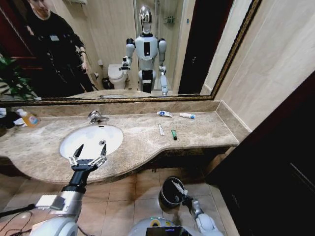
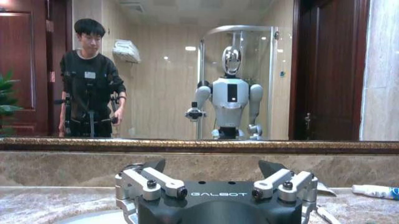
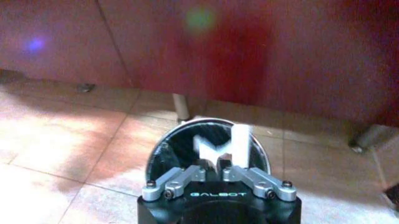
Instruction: Pick up the trash from the sink and place it in the trash bin.
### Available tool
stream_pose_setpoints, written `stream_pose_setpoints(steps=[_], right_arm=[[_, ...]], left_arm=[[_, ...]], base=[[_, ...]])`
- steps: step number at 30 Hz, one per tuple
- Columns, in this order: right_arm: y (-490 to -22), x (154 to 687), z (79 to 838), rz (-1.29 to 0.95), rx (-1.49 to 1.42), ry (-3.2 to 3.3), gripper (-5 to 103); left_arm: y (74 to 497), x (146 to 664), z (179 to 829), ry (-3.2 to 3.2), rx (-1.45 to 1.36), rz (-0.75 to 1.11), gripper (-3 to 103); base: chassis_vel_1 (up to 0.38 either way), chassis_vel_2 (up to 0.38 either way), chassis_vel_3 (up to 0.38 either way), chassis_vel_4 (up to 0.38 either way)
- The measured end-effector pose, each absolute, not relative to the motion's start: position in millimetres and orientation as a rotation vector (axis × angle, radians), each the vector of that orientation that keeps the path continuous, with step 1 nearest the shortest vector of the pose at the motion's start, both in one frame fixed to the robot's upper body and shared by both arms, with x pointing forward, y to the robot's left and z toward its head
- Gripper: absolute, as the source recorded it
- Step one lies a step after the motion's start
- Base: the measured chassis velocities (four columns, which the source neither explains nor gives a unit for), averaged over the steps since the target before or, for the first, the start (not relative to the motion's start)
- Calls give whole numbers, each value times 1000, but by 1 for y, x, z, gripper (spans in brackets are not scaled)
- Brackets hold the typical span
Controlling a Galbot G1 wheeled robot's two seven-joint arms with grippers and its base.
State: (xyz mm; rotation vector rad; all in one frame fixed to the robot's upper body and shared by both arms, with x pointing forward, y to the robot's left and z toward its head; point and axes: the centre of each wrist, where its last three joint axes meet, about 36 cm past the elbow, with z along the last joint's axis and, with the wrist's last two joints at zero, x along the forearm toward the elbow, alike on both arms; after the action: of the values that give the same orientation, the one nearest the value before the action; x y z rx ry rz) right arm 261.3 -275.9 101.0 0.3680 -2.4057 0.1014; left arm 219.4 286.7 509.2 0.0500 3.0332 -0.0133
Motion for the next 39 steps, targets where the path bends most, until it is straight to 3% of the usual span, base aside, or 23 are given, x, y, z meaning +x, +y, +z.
stream_pose_setpoints(steps=[1,3,6,8,9,11,13,15,19,21,22,24,26,33,39], right_arm=[[-275,260,101,114,381,-2409,17],[-274,259,101,123,390,-2413,17],[-269,260,103,136,404,-2429,33],[-268,260,104,137,404,-2432,33],[-267,261,105,138,402,-2439,44],[-267,262,106,139,401,-2441,44],[-266,263,107,141,400,-2444,61],[-267,263,108,141,400,-2444,61],[-267,262,108,142,400,-2443,82],[-266,262,108,141,400,-2443,82],[-266,262,109,140,399,-2445,93],[-266,262,110,139,398,-2446,93],[-266,262,111,141,397,-2449,99],[-273,264,135,132,375,-2496,100],[-286,267,211,41,349,-2680,100]], left_arm=[[287,219,509,3033,50,-13,100],[287,219,509,3033,50,-13,100],[287,219,509,3033,50,-13,100],[287,219,509,3033,50,-13,100],[287,219,509,3033,50,-13,100],[287,219,509,3033,50,-13,100],[287,219,509,3033,50,-13,100],[287,219,509,3033,50,-13,100],[287,219,509,3033,50,-13,100],[287,219,509,3033,50,-13,100],[287,219,509,3033,50,-13,100],[287,219,509,3033,50,-13,100],[287,219,509,3033,50,-13,100],[287,219,509,3033,50,-13,100],[287,219,509,3033,50,-13,100]], base=[[0,0,0,0],[0,0,0,0],[0,0,0,0],[0,0,0,0],[0,0,0,0],[0,0,0,0],[0,0,0,0],[0,0,0,0],[0,0,0,0],[0,0,0,0],[0,0,0,0],[0,0,0,0],[0,0,0,0],[0,0,0,0],[0,0,0,0]])
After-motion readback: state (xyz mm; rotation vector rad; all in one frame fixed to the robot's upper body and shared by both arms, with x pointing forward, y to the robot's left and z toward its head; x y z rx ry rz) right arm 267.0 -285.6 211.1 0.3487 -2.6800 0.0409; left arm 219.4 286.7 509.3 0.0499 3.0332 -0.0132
